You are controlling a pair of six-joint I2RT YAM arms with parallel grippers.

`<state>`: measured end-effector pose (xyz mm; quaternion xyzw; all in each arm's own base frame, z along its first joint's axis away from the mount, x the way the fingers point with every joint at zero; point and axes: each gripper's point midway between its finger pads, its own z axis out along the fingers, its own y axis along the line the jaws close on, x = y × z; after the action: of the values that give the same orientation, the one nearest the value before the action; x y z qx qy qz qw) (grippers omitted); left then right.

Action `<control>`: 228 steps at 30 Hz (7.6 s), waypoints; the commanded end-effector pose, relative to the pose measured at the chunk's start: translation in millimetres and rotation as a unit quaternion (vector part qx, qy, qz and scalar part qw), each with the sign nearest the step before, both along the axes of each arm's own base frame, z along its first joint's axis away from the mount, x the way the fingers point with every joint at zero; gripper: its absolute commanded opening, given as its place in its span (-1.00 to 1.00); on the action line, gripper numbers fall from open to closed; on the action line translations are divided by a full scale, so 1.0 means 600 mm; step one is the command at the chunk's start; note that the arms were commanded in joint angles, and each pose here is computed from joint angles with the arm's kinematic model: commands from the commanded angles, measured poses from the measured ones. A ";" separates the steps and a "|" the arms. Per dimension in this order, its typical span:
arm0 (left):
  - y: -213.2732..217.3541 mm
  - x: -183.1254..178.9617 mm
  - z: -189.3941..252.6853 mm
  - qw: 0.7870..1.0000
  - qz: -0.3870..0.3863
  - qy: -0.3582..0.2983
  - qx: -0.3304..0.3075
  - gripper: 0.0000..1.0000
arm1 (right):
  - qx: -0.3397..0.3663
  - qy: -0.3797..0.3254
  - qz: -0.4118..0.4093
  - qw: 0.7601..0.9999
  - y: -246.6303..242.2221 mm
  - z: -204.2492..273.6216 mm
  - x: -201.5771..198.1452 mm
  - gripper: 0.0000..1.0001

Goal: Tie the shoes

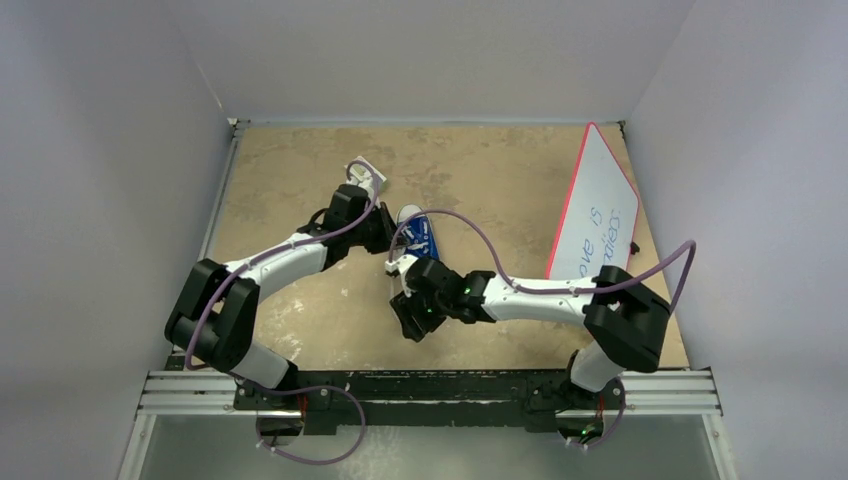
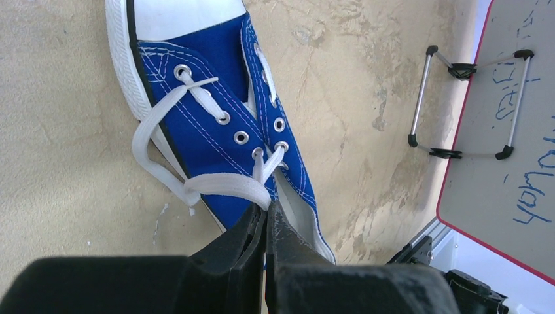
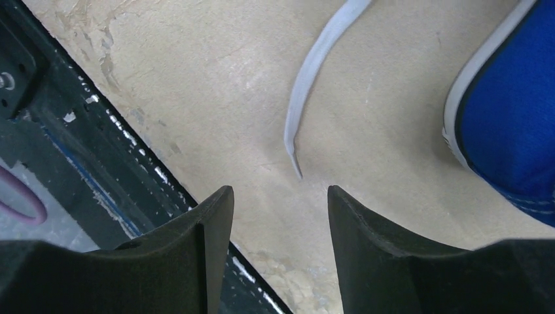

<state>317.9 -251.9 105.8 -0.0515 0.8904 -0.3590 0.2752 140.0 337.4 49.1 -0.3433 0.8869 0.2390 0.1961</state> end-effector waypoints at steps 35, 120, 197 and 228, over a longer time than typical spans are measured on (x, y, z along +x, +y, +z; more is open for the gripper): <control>0.027 0.004 0.000 0.999 -0.014 -0.011 0.035 -1.00 | -0.031 -0.247 -0.158 0.955 -0.038 0.240 0.209 -1.00; -0.033 0.033 0.065 0.997 -0.040 -0.016 -0.059 -1.00 | 0.028 0.071 -0.205 0.976 -0.013 0.076 0.335 -1.00; 0.070 0.115 -0.028 0.992 -0.036 0.009 0.123 -0.04 | 0.077 0.164 -0.037 0.983 -0.045 0.022 0.328 -1.00; -0.020 0.000 0.005 0.994 -0.056 -0.087 0.021 0.25 | 0.084 0.197 -0.060 0.975 -0.050 0.019 0.335 -1.00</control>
<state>292.9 -278.1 97.6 0.0997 0.8838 -0.3455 0.2994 342.2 309.4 55.2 -0.2168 0.9063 0.3564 0.0676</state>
